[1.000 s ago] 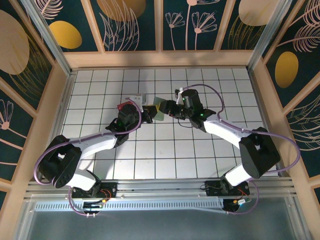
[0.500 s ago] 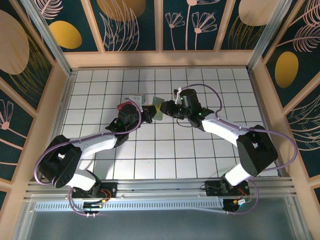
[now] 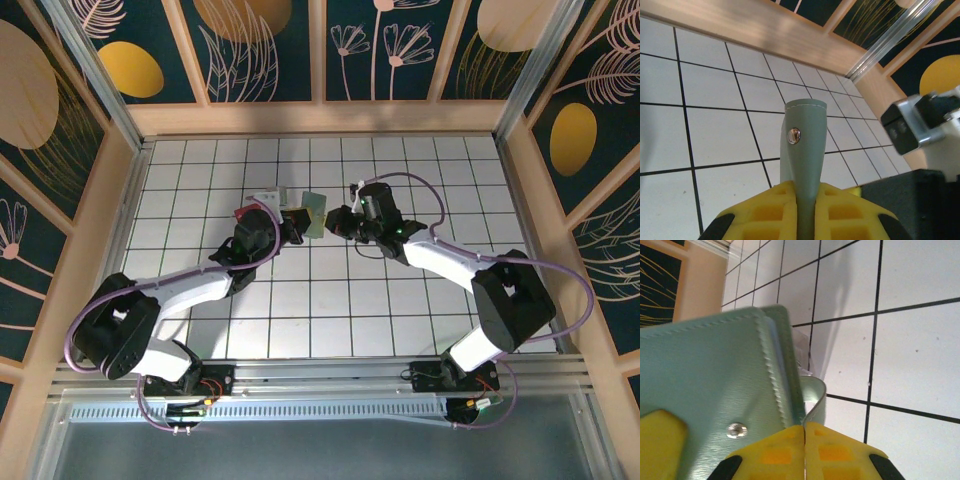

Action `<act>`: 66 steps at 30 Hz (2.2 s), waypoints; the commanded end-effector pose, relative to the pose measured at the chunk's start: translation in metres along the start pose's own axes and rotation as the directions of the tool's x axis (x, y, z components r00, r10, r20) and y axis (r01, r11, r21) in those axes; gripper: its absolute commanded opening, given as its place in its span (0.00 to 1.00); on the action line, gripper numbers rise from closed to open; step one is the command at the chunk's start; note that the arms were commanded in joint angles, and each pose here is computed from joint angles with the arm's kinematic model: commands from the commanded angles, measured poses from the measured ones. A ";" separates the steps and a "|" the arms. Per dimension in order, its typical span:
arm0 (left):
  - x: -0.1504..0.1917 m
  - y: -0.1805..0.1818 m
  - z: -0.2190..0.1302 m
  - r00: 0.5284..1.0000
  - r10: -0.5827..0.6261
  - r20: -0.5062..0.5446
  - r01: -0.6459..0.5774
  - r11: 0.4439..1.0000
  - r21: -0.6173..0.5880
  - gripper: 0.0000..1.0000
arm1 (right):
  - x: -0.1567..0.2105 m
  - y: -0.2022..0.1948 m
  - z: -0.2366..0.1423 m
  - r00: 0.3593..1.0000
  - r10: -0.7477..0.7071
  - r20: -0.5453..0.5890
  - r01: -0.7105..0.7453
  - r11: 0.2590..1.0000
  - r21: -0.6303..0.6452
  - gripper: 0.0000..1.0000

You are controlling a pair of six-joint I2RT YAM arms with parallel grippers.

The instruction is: Take the credit cards out of the card holder

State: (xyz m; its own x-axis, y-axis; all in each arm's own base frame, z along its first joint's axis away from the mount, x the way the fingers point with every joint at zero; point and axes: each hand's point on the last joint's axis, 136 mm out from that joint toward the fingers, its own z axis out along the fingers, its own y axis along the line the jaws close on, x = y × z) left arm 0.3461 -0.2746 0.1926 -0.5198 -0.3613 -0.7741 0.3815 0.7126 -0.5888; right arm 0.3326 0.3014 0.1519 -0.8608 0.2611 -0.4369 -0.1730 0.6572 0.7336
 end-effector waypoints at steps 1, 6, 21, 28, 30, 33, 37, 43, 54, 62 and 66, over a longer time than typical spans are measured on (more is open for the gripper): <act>-0.027 -0.018 -0.008 0.994 -0.033 0.102 0.027 0.998 0.058 0.00 | -0.001 -0.002 -0.009 1.000 0.004 0.021 -0.004 1.000 0.020 0.06; -0.029 -0.013 -0.010 0.994 -0.023 0.109 0.021 0.999 0.025 0.00 | -0.008 -0.008 -0.018 0.998 0.003 0.056 -0.006 0.999 0.052 0.08; -0.033 -0.037 -0.008 0.997 -0.023 0.077 0.014 0.992 0.126 0.00 | -0.023 0.031 -0.075 0.966 -0.155 0.209 0.215 0.927 -0.308 0.80; -0.038 -0.057 -0.010 0.997 -0.025 0.073 0.009 0.978 0.209 0.00 | -0.017 0.035 -0.078 0.950 -0.226 0.214 0.289 0.896 -0.337 0.91; -0.041 -0.064 -0.012 0.997 -0.023 0.074 0.004 0.970 0.243 0.00 | -0.017 0.036 -0.075 0.951 -0.232 0.202 0.291 0.892 -0.345 0.91; -0.040 -0.071 -0.013 0.998 -0.018 0.064 -0.001 0.961 0.276 0.00 | -0.017 0.034 -0.069 0.954 -0.234 0.187 0.287 0.894 -0.345 0.89; -0.037 -0.076 -0.014 0.999 -0.012 0.048 -0.004 0.951 0.308 0.00 | -0.022 0.026 -0.063 0.958 -0.223 0.180 0.271 0.912 -0.309 0.83; -0.040 -0.085 -0.020 0.998 -0.019 0.060 -0.003 0.934 0.358 0.00 | -0.025 0.018 -0.078 0.966 -0.165 0.200 0.230 0.901 -0.369 0.63; -0.045 -0.108 -0.027 0.999 -0.026 0.045 0.003 0.888 0.460 0.00 | -0.015 0.028 -0.096 0.967 -0.164 0.194 0.241 0.835 -0.495 0.57; -0.052 -0.124 -0.037 0.998 -0.039 0.044 0.010 0.847 0.532 0.00 | -0.009 0.045 -0.115 0.963 -0.178 0.202 0.266 0.737 -0.621 0.50; -0.052 -0.131 -0.041 0.999 -0.041 0.033 0.015 0.825 0.566 0.00 | -0.008 0.049 -0.120 0.965 -0.174 0.195 0.260 0.699 -0.666 0.44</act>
State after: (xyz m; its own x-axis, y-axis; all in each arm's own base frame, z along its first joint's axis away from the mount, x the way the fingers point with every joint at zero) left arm 0.3029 -0.3193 0.2791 -0.5484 -0.3768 -0.7465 0.6628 0.3483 -0.6628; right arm 0.2908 0.2436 0.2311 -0.7375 0.3014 -0.6043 -0.5843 0.1638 0.7948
